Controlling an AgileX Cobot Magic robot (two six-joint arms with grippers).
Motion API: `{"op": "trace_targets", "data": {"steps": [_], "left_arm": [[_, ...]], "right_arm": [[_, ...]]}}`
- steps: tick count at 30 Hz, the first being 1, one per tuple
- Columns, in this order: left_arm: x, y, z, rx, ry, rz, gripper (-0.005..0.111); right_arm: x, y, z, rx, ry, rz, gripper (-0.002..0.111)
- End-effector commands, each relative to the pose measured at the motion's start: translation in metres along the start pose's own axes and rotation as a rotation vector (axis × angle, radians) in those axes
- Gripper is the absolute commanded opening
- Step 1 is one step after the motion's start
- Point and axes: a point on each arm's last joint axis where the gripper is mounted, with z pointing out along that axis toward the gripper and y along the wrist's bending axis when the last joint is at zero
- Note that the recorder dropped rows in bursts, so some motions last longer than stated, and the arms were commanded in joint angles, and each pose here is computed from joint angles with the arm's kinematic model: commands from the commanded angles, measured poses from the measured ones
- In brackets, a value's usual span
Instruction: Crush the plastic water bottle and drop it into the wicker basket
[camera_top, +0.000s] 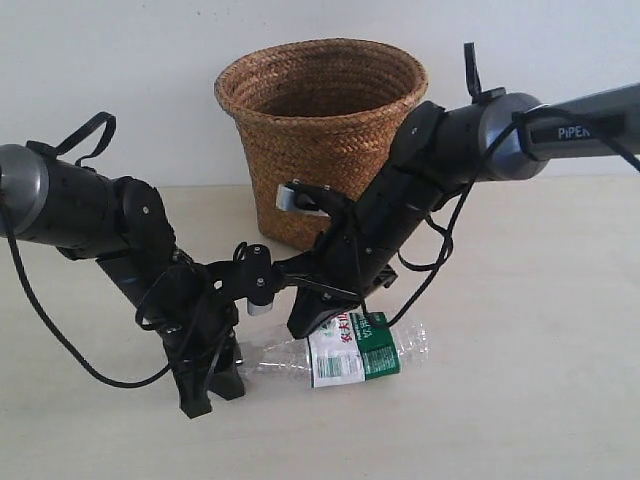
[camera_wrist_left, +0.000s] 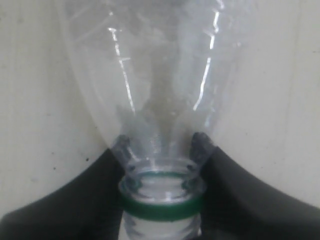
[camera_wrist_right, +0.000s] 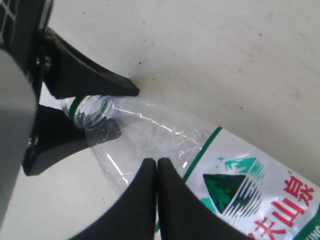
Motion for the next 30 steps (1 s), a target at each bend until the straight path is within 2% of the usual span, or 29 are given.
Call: {"op": "trace_targets", "data": {"steps": [1, 10, 30], "left_arm": [[0.002, -0.002, 0.004, 0.002, 0.002, -0.002, 0.004], [0.002, -0.002, 0.004, 0.003, -0.001, -0.006, 0.004], [0.000, -0.002, 0.004, 0.004, -0.018, -0.030, 0.004]], "right_arm": [[0.004, -0.015, 0.021, 0.032, 0.022, 0.007, 0.000], [0.025, -0.050, 0.071, 0.064, 0.154, 0.058, 0.000], [0.046, -0.079, 0.086, 0.233, 0.366, 0.062, 0.000]]}}
